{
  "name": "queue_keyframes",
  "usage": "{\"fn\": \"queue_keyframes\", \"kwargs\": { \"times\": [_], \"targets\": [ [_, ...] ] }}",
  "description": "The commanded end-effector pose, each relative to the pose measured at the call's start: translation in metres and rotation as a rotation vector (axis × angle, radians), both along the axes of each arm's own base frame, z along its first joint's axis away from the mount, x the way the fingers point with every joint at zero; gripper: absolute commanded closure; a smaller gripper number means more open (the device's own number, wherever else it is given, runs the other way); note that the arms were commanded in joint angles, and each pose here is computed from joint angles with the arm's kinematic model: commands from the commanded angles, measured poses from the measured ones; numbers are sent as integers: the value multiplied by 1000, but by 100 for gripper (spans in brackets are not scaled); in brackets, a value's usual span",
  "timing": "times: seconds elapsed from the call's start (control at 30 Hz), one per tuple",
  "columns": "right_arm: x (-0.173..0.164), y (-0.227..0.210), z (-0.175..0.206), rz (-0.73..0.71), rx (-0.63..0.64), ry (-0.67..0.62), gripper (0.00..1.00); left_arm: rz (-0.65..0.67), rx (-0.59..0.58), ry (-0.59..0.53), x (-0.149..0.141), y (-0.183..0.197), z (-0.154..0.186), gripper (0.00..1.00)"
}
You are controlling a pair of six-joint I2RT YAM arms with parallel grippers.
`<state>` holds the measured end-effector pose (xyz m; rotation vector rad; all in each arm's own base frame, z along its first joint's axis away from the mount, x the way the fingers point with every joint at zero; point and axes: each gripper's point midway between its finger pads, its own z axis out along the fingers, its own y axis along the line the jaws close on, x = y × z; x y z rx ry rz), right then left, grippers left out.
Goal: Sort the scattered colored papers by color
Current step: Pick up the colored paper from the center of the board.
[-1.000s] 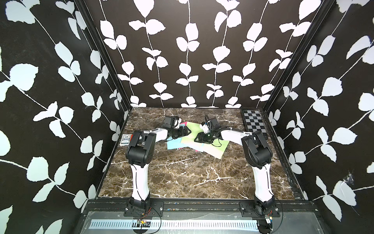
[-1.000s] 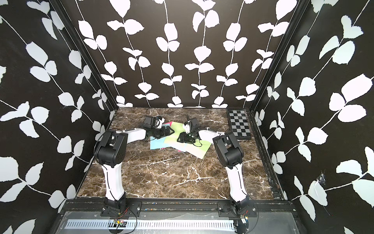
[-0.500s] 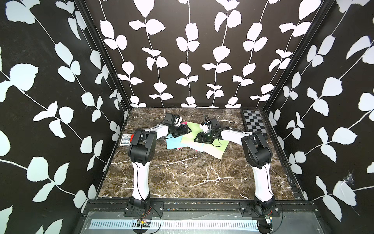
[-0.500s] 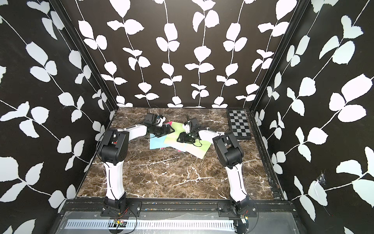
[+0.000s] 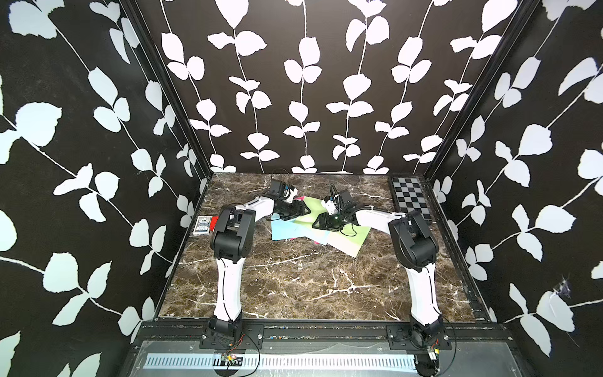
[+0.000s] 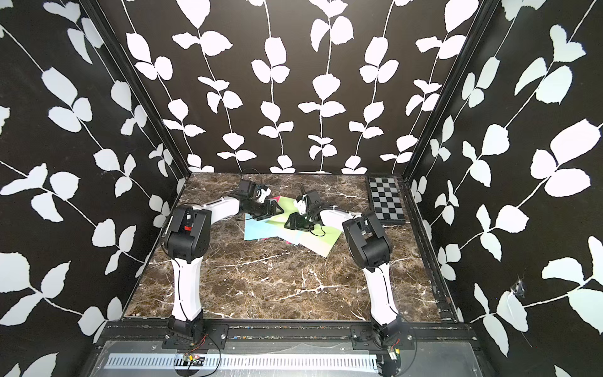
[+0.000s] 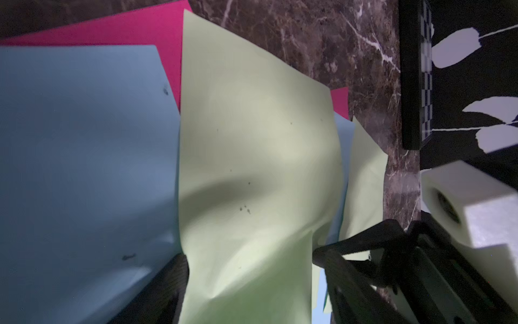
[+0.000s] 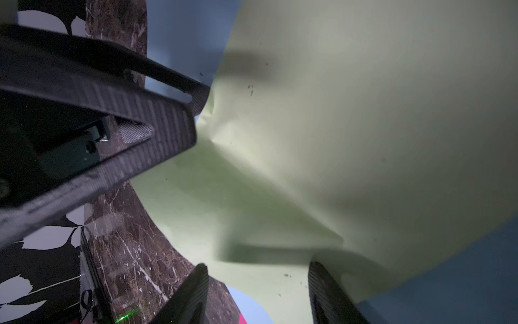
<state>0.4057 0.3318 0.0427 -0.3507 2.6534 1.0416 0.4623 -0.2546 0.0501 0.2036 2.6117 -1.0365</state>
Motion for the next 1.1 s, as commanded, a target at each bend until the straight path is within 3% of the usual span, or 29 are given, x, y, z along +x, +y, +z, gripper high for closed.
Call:
{"fn": "queue_keyframes", "kwargs": {
  "times": [0.0,0.57,0.83,1.07],
  "targets": [
    [-7,1,-23,1,-35,54,43,-29,18,57,-14,-3,-7,25],
    [-9,2,-24,4,-33,57,42,64,201,-9,-2,30,3,25],
    [-10,1,-27,5,-35,63,42,81,190,-13,3,33,5,23],
    [-11,2,-27,5,-35,62,43,34,97,62,-2,16,-9,23]
  ]
}}
